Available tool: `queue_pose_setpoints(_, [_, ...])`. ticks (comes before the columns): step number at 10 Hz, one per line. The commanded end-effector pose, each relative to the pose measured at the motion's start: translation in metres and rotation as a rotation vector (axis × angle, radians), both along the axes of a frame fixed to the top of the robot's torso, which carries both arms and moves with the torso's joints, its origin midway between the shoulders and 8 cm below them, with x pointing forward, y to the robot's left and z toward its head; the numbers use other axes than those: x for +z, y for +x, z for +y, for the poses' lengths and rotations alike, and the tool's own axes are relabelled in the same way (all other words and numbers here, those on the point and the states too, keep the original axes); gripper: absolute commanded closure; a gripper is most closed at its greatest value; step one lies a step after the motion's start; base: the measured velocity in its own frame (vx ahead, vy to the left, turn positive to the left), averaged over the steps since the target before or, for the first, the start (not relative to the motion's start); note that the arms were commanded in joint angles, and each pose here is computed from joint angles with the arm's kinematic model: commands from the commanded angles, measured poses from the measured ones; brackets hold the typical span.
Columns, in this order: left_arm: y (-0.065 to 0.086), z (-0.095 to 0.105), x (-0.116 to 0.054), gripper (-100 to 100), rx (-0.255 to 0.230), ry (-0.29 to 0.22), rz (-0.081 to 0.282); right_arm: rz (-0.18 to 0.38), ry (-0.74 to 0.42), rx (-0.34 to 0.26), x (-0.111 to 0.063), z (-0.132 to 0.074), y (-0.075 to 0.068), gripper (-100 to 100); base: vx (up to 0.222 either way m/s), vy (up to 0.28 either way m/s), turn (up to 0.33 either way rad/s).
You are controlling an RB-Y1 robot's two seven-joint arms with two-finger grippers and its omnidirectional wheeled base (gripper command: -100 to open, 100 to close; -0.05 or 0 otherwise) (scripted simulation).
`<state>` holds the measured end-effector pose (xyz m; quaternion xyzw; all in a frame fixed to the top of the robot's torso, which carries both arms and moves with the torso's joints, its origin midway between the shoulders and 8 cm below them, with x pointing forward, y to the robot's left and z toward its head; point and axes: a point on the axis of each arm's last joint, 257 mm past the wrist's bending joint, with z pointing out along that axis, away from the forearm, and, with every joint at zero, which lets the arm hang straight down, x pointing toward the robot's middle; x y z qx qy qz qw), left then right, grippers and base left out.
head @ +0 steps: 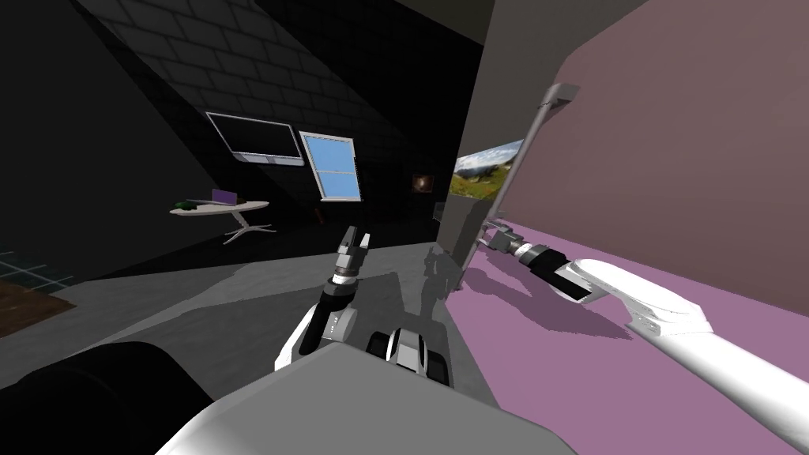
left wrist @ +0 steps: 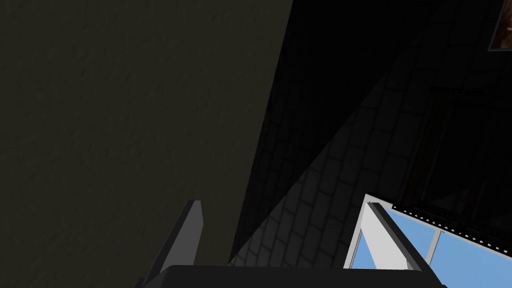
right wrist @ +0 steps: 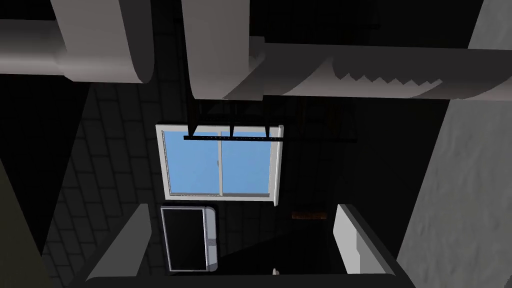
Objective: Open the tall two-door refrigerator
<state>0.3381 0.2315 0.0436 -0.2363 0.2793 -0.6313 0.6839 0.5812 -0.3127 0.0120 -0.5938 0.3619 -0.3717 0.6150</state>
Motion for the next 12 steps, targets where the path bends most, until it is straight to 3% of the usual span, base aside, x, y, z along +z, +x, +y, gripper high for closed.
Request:
queue_pose_setpoints(1, [0.000,0.000,0.000,0,0.000,0.000,0.000,0.000,-0.001,-0.003,0.000,-0.001,0.000,-100,0.011,-0.001,0.003])
queue_pose_setpoints(2, [0.000,0.000,0.000,0,0.000,0.000,0.000,0.000,0.000,-0.003,0.000,-0.001,0.000,100,0.000,0.000,0.000])
queue_pose_setpoints(3, [0.000,0.000,0.000,0,0.000,0.000,0.000,0.000,-0.001,0.063,0.001,0.025,-0.010,100,-0.094,0.013,0.079])
queue_pose_setpoints(10, [0.000,0.000,0.000,0,0.000,0.000,0.000,0.002,-0.002,0.293,0.003,0.111,-0.060,100,-0.195,0.004,0.067])
queue_pose_setpoints(11, [0.000,0.000,0.000,0,0.000,0.000,0.000,0.003,-0.002,0.326,0.003,0.122,-0.068,100,-0.162,0.011,0.054])
queue_pose_setpoints(12, [0.000,0.000,0.000,0,0.000,0.000,0.000,0.002,-0.002,0.302,0.003,0.113,-0.062,100,-0.071,0.002,0.007])
